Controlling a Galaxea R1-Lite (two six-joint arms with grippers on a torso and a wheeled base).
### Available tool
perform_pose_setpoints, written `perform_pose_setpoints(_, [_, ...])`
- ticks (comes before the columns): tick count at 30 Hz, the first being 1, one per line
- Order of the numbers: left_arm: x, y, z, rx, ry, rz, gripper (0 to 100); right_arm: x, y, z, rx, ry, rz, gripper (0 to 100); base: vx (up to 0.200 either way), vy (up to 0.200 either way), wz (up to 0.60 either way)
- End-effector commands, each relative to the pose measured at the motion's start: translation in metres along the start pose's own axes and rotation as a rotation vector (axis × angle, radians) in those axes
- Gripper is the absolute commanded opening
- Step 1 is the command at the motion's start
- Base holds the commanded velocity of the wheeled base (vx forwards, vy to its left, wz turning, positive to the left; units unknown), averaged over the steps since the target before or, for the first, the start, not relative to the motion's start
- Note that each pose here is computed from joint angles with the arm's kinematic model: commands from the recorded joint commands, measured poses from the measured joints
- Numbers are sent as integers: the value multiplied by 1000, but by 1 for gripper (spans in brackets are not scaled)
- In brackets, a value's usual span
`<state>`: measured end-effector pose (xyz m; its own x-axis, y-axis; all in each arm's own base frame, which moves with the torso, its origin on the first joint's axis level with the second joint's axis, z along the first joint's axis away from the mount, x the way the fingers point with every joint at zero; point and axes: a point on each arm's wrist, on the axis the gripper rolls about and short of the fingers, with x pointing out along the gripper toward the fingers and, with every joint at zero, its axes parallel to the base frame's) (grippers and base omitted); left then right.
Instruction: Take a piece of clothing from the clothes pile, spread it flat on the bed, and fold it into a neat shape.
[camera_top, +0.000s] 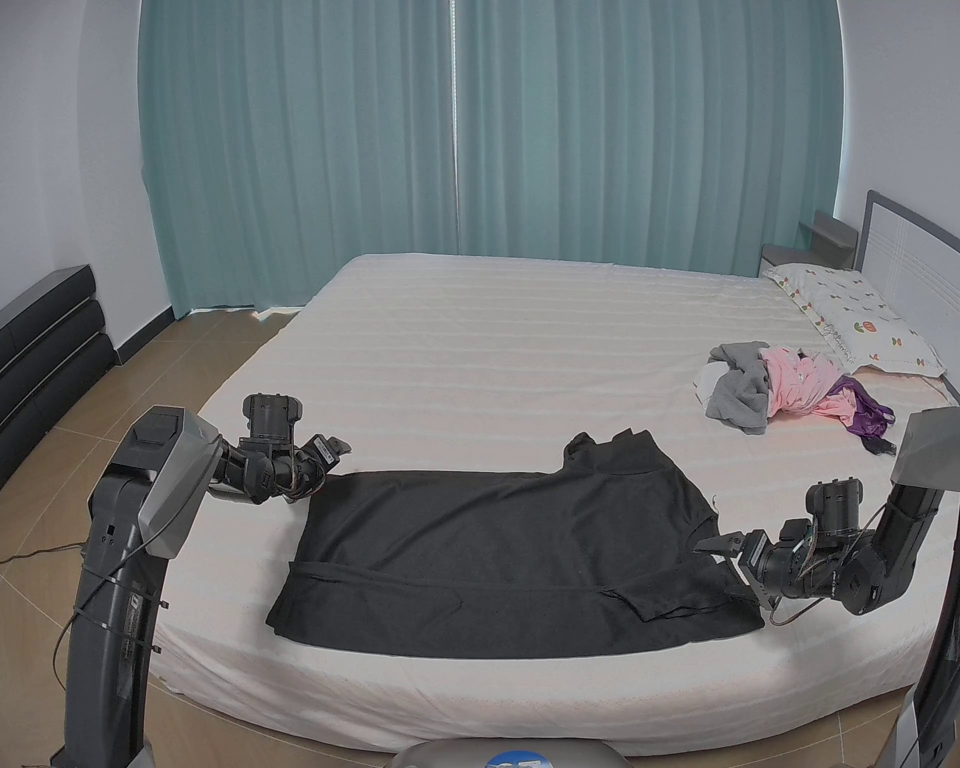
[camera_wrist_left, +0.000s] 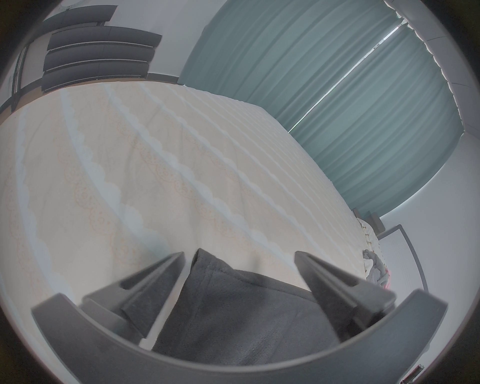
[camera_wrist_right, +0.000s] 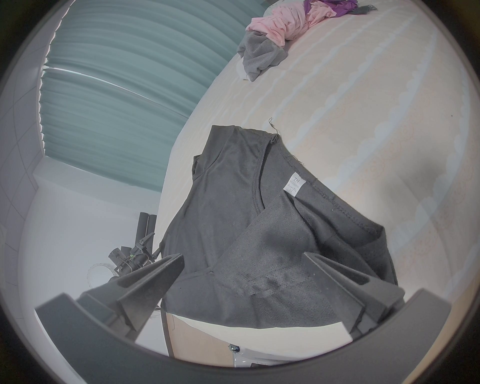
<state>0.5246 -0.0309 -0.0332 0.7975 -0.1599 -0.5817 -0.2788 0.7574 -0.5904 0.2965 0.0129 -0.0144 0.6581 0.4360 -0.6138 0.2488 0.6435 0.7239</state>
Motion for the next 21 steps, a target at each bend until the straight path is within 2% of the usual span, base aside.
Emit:
perform_pose_setpoints(1, [3,2,-1,-2,8,10,0,0,0,0,-2,1,-1,100,0,0,0])
perform_pose_setpoints(9, [6,8,7,-13,-51,58,0,0,4,1,-25,-12,9,100,0,0,0])
perform_pose_setpoints(12, [6,8,10,-25,-85,81,0,4,12,1,-61,-51,38,100,0,0,0])
perform_pose_setpoints(16, [5,4,11,-89,-105,79,0,12,24,5,-97,-97,39,100,0,0,0])
perform_pose_setpoints(21, [4,3,12,-97,-107,76,0,24,46,17,-138,-128,84,100,0,0,0])
